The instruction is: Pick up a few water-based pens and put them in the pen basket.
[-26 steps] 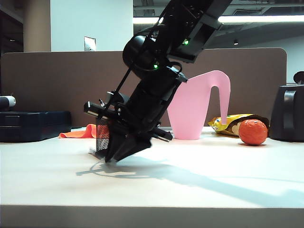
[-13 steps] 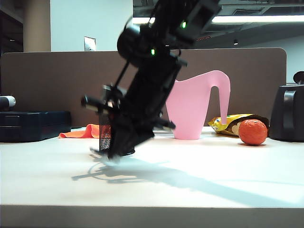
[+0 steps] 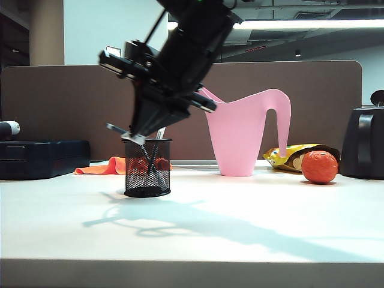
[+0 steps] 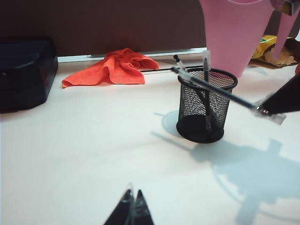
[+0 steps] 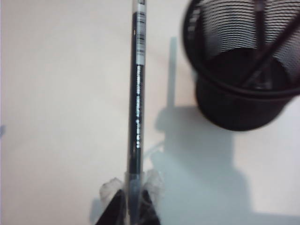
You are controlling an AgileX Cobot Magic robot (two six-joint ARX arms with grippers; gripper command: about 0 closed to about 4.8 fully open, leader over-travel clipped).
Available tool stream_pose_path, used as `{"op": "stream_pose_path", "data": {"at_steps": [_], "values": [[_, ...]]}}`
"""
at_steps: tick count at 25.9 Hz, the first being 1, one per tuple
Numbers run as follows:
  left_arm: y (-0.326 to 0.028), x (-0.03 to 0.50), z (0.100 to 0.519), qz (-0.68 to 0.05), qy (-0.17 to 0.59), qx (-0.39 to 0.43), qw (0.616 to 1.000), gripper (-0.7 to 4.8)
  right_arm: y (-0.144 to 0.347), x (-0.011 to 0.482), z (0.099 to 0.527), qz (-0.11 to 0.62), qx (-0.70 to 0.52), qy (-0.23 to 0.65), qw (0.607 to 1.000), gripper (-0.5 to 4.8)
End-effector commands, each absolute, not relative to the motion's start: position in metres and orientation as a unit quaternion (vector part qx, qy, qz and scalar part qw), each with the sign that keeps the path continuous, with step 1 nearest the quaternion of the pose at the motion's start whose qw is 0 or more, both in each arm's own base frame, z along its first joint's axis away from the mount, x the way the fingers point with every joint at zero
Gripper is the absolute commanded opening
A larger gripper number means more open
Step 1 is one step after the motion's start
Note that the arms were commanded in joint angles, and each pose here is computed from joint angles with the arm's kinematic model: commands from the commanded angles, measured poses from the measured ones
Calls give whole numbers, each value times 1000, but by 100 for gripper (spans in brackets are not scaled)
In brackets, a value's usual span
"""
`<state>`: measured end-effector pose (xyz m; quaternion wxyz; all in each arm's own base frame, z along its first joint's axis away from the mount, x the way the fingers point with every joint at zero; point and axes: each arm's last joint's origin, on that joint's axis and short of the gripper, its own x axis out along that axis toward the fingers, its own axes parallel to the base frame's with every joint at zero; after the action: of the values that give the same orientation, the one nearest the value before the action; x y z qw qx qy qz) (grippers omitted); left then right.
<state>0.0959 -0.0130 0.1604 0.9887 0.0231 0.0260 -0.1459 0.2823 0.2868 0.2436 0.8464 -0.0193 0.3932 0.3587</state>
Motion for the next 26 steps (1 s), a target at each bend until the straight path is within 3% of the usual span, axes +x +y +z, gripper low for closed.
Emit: {"op": "stream_pose_path", "data": {"at_steps": [1,6,12,26], "values": [[-13,96,162,-146,19,22,989,-4,272,283,254,341,-17,407,847,-9],[-13,96,162,-146,19,22,989,-4,251,296,273,326,-2,380,866,-9],[-13,96,162,-146,19,22,989,-4,253,323,285,347,44,262,900,-9],[-13,96,162,-146,19,22,989,-4,274,363,219,344,54,228,909,-9]]}}
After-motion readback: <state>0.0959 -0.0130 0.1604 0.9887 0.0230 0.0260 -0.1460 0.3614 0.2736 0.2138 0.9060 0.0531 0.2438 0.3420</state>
